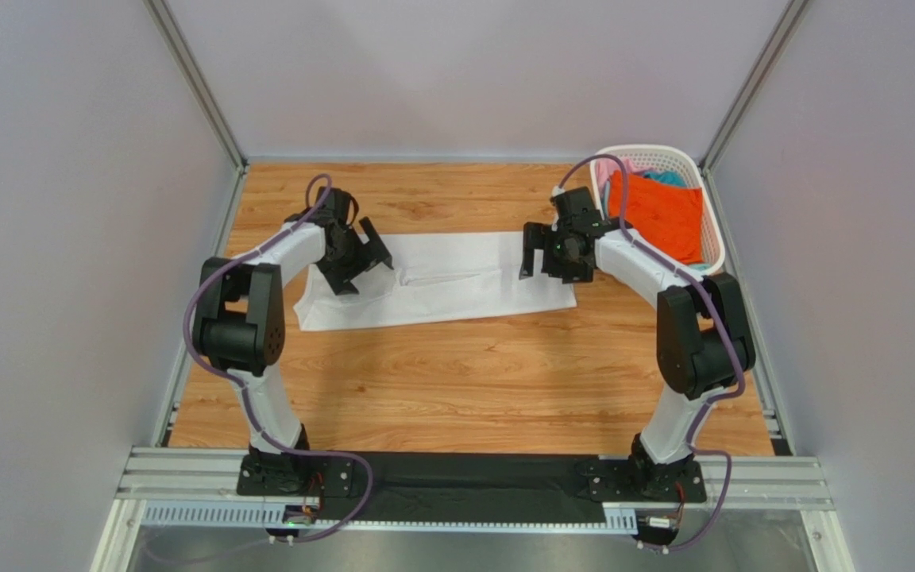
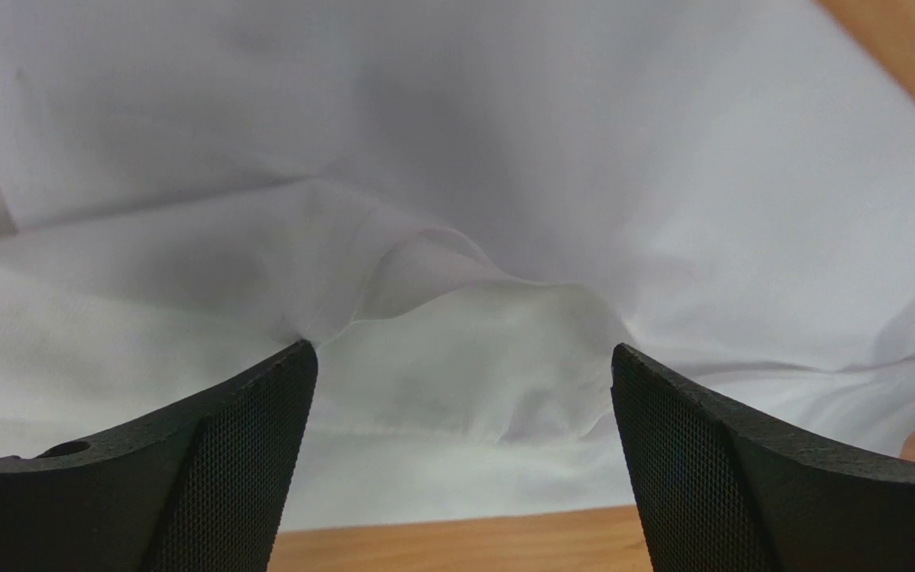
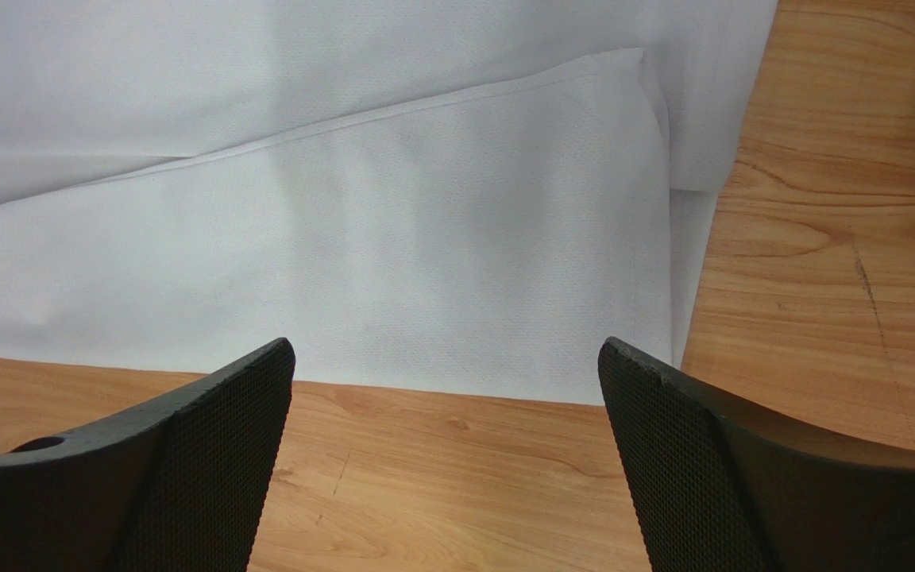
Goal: Fold and stack the t-shirts
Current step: Fold the tshirt
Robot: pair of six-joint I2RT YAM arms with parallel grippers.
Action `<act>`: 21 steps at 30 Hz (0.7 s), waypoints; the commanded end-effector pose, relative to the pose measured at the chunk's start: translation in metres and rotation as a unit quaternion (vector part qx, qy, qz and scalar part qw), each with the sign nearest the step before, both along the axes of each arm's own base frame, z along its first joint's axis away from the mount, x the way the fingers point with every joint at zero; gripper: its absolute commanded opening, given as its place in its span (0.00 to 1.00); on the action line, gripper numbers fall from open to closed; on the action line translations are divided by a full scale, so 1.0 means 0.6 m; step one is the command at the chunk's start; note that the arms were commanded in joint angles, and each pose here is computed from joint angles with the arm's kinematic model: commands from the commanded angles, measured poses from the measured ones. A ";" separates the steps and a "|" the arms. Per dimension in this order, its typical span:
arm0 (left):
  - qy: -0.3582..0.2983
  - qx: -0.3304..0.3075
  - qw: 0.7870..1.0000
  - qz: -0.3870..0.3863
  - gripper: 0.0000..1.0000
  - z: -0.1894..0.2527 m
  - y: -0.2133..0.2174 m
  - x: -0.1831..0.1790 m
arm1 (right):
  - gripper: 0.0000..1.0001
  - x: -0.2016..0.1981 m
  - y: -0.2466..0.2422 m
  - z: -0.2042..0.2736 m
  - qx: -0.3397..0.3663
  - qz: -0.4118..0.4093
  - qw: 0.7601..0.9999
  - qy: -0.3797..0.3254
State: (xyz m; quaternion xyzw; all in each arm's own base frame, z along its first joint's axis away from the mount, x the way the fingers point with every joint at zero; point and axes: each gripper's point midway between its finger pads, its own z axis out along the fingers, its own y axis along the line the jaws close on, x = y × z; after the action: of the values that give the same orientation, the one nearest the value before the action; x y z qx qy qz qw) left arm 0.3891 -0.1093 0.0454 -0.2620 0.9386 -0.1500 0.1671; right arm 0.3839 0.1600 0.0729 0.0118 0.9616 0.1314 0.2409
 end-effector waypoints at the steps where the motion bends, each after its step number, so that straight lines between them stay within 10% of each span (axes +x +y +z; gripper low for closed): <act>1: -0.062 0.024 0.998 0.006 1.00 0.034 0.010 0.085 | 1.00 0.020 0.001 -0.001 -0.006 0.006 1.000 -0.017; 13: -0.112 0.155 0.981 0.037 1.00 0.120 0.100 0.228 | 1.00 0.024 -0.018 0.016 -0.033 0.001 0.999 -0.029; 21: -0.076 0.133 0.988 0.032 1.00 0.123 0.078 0.086 | 1.00 0.089 0.004 0.050 -0.024 0.021 0.997 -0.067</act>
State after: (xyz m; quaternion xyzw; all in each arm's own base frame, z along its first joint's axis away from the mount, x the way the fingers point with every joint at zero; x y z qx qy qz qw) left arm 0.4868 -0.0566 0.1121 -0.2588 0.9195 -0.0419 0.2930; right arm 0.4047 0.1543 0.0842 -0.0022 0.9591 0.1057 0.2626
